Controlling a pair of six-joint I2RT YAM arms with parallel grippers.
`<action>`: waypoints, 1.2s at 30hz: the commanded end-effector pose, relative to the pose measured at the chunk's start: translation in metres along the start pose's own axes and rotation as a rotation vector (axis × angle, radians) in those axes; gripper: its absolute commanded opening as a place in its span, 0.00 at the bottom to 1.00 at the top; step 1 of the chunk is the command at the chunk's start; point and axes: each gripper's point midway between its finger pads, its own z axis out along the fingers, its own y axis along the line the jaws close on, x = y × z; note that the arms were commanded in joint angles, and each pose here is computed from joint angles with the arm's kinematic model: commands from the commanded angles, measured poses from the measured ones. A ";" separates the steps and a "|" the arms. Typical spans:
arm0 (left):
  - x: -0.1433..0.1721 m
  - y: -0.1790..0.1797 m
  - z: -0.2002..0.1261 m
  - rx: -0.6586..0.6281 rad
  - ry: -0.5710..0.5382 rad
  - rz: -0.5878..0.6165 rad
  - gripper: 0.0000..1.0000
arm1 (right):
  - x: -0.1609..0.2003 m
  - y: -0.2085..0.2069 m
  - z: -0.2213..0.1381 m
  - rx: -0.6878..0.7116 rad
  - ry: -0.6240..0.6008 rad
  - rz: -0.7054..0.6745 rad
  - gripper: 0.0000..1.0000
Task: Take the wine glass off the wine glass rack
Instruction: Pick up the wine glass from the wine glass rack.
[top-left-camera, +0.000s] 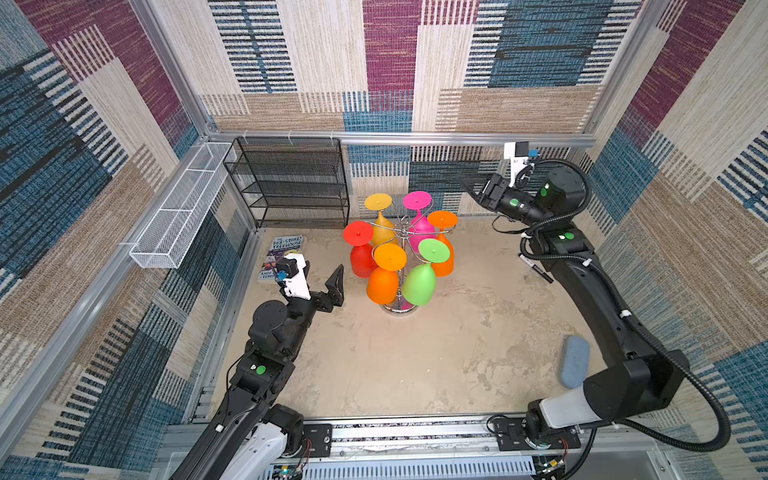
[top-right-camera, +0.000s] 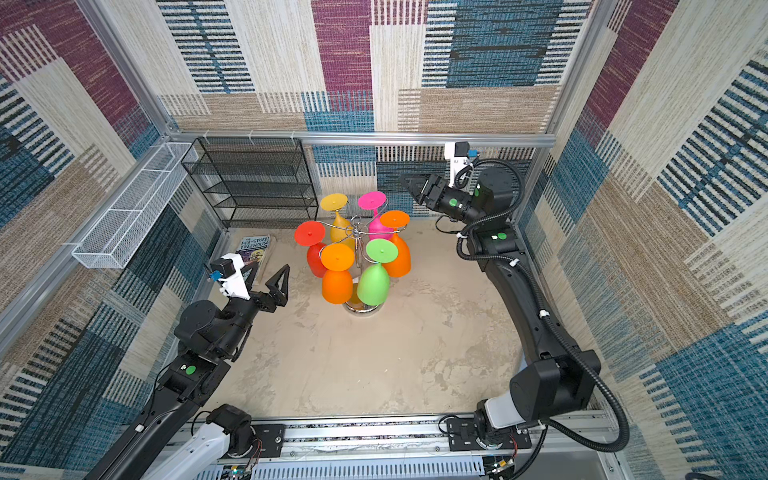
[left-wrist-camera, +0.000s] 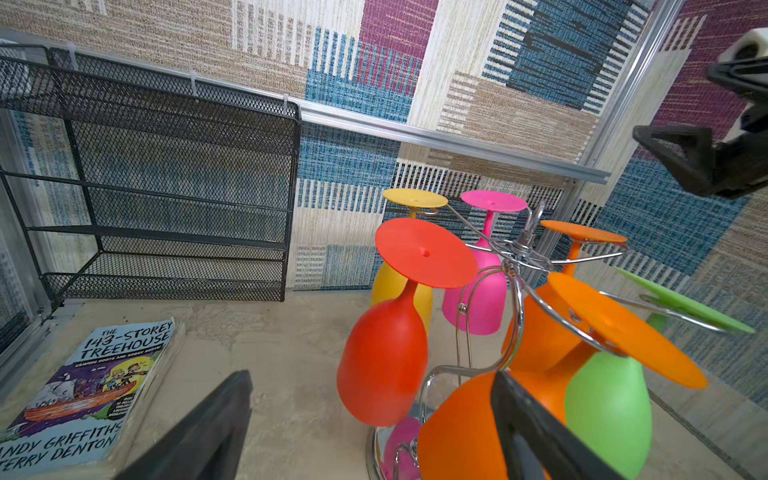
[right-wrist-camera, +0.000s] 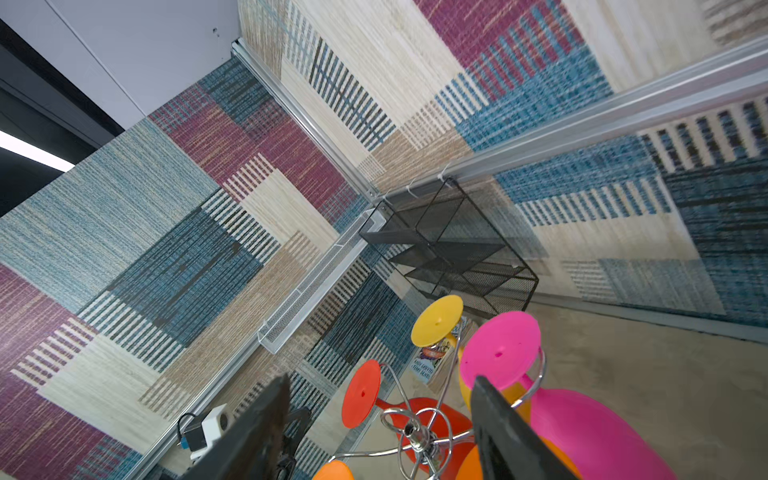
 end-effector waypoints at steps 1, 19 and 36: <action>-0.001 0.004 -0.004 -0.032 0.008 0.027 0.92 | 0.012 0.000 0.015 -0.006 0.082 0.065 0.65; 0.000 0.005 -0.013 -0.053 -0.005 0.051 0.92 | 0.020 -0.062 0.062 0.250 0.206 0.165 0.57; 0.004 0.003 -0.016 -0.055 -0.002 0.062 0.91 | 0.033 -0.088 0.066 0.318 0.244 0.203 0.57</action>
